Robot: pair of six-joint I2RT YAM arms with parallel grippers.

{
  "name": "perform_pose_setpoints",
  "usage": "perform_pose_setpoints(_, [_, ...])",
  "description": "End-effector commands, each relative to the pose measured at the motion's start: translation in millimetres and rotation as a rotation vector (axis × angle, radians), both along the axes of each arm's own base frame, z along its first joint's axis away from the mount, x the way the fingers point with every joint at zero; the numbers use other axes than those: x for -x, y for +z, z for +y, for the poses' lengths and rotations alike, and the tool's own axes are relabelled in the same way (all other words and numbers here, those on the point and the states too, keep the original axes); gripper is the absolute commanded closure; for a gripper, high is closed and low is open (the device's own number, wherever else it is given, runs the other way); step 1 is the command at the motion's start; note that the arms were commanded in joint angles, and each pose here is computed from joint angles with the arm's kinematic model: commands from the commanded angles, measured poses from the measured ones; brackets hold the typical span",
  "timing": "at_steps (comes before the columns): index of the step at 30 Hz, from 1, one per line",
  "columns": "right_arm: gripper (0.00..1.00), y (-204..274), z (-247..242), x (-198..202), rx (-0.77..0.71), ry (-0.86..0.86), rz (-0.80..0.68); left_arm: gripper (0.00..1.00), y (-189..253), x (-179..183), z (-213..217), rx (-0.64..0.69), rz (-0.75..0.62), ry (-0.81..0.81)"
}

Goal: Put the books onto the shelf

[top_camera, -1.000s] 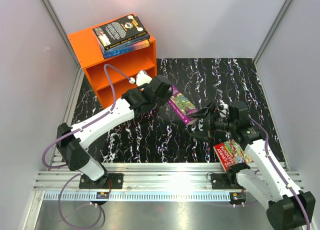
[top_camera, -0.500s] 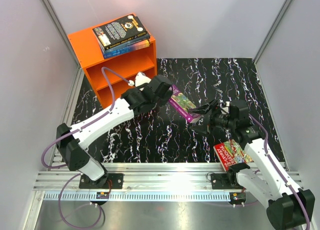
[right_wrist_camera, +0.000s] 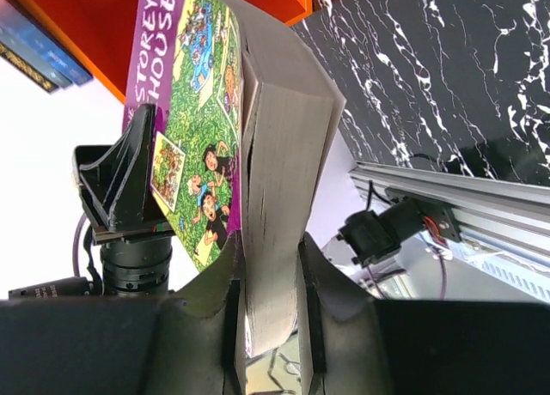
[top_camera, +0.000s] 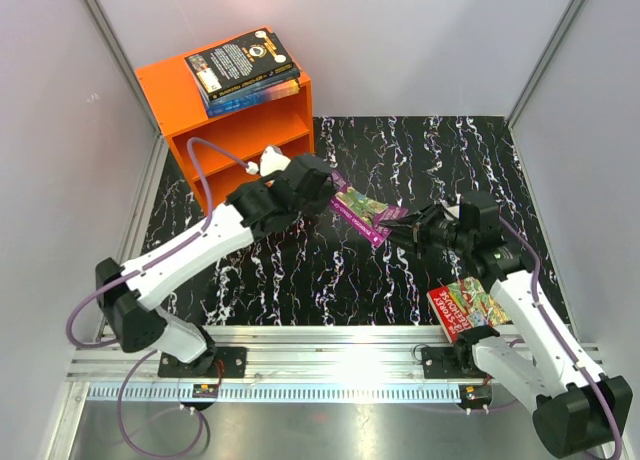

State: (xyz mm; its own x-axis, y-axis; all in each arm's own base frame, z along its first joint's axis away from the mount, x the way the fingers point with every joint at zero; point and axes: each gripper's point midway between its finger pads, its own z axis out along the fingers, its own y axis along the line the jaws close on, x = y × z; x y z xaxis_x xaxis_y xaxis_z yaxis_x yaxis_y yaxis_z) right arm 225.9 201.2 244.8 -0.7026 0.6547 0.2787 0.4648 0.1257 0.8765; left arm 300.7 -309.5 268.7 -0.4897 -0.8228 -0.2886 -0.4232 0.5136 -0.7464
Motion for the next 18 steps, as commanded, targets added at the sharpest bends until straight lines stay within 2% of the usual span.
perform_pose_setpoints(1, [1.00,15.9,-7.1,-18.4,0.094,-0.038,-0.085,0.72,90.6,39.9,-17.6,0.222,-0.171,-0.239])
perform_pose_setpoints(3, [1.00,24.6,-6.2,-20.7,0.114,-0.013,-0.126,0.52,79.4,51.5,-16.0,0.183,-0.209,-0.329])
perform_pose_setpoints(4, [1.00,26.3,-4.8,-23.5,0.141,0.015,-0.162,0.42,90.2,61.4,-5.4,0.200,-0.246,-0.347])
perform_pose_setpoints(5, [1.00,41.9,-3.5,-26.2,0.144,0.029,-0.213,0.18,88.0,64.2,1.3,0.194,-0.254,-0.352])
perform_pose_setpoints(7, [1.00,49.1,1.9,-27.8,0.150,0.085,-0.246,0.01,66.6,72.4,11.8,0.173,-0.250,-0.392])
perform_pose_setpoints(8, [1.00,60.9,3.1,-29.5,0.158,0.108,-0.301,0.01,71.5,73.7,27.1,0.195,-0.279,-0.385])
perform_pose_setpoints(9, [1.00,66.7,7.3,-26.4,0.142,0.149,-0.322,0.01,76.2,79.8,25.6,0.238,-0.310,-0.443])
perform_pose_setpoints(10, [1.00,69.1,9.9,-29.1,0.143,0.172,-0.349,0.01,53.1,79.9,32.2,0.229,-0.281,-0.445])
perform_pose_setpoints(11, [1.00,79.4,11.1,-28.9,0.134,0.186,-0.383,0.01,51.9,76.7,43.5,0.247,-0.288,-0.438])
perform_pose_setpoints(12, [1.00,85.7,14.3,-25.3,0.117,0.219,-0.409,0.01,64.8,86.9,46.8,0.293,-0.342,-0.495])
perform_pose_setpoints(18, [1.00,122.5,27.3,-5.4,0.005,0.395,-0.558,0.01,39.6,90.1,81.8,0.265,-0.318,-0.573])
